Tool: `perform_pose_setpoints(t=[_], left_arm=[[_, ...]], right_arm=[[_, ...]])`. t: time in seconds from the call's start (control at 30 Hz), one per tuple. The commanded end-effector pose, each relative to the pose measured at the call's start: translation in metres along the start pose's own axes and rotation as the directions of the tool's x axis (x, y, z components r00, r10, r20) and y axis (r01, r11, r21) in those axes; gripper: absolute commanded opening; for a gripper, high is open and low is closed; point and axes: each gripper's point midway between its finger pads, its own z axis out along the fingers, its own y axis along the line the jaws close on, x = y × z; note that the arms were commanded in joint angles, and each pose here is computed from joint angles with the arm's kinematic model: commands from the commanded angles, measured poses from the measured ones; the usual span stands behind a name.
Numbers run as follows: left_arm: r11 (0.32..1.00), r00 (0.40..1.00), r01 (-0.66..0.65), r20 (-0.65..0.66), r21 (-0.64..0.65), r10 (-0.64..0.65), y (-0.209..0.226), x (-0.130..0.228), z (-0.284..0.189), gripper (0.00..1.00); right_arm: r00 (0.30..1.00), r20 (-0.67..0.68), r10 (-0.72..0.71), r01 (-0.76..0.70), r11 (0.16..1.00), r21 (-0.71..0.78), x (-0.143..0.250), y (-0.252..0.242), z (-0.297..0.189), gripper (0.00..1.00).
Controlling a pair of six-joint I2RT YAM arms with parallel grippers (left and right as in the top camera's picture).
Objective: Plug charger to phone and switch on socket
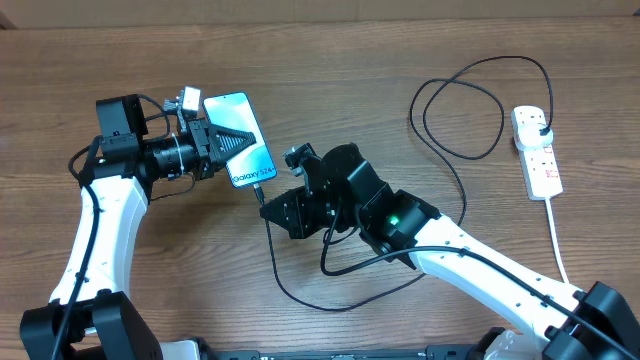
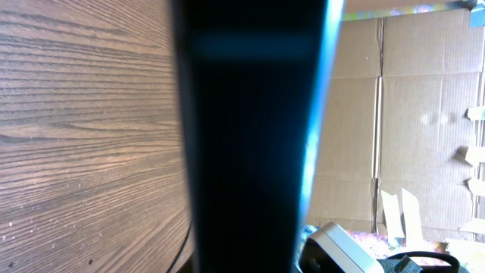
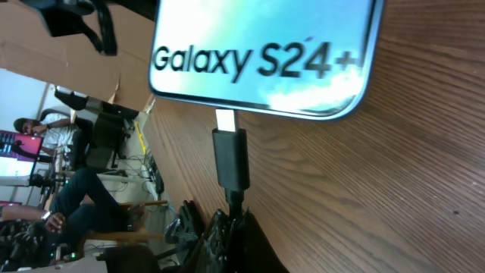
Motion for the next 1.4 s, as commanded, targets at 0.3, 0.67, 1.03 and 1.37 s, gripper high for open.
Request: perform_pose_setpoints(t=[0.3, 0.67, 1.03, 1.37], left_arm=[[0.997, 0.998, -0.048, -0.029, 0.066, 0.05, -0.017, 0.008, -0.002, 0.04], [0.995, 0.996, -0.073, -0.051, 0.066, 0.077, -0.019, 0.014, 0.004, 0.04], [0.989, 0.989, -0.129, -0.066, 0.066, 0.133, -0.016, 0.021, 0.004, 0.04], [0.989, 0.989, -0.068, -0.122, 0.135, 0.084, -0.026, 0.036, 0.004, 0.04]], right_arm=[[0.999, 0.038, 0.012, -0.013, 1.0, 0.019, -0.012, -0.006, -0.013, 0.04], [0.999, 0.034, 0.034, -0.031, 0.997, -0.074, -0.015, 0.013, -0.013, 0.04], [0.998, 0.055, 0.022, -0.019, 0.999, -0.039, -0.018, 0.007, -0.013, 0.04], [0.994, 0.111, 0.006, -0.004, 1.0, -0.018, -0.029, 0.005, -0.014, 0.04]])
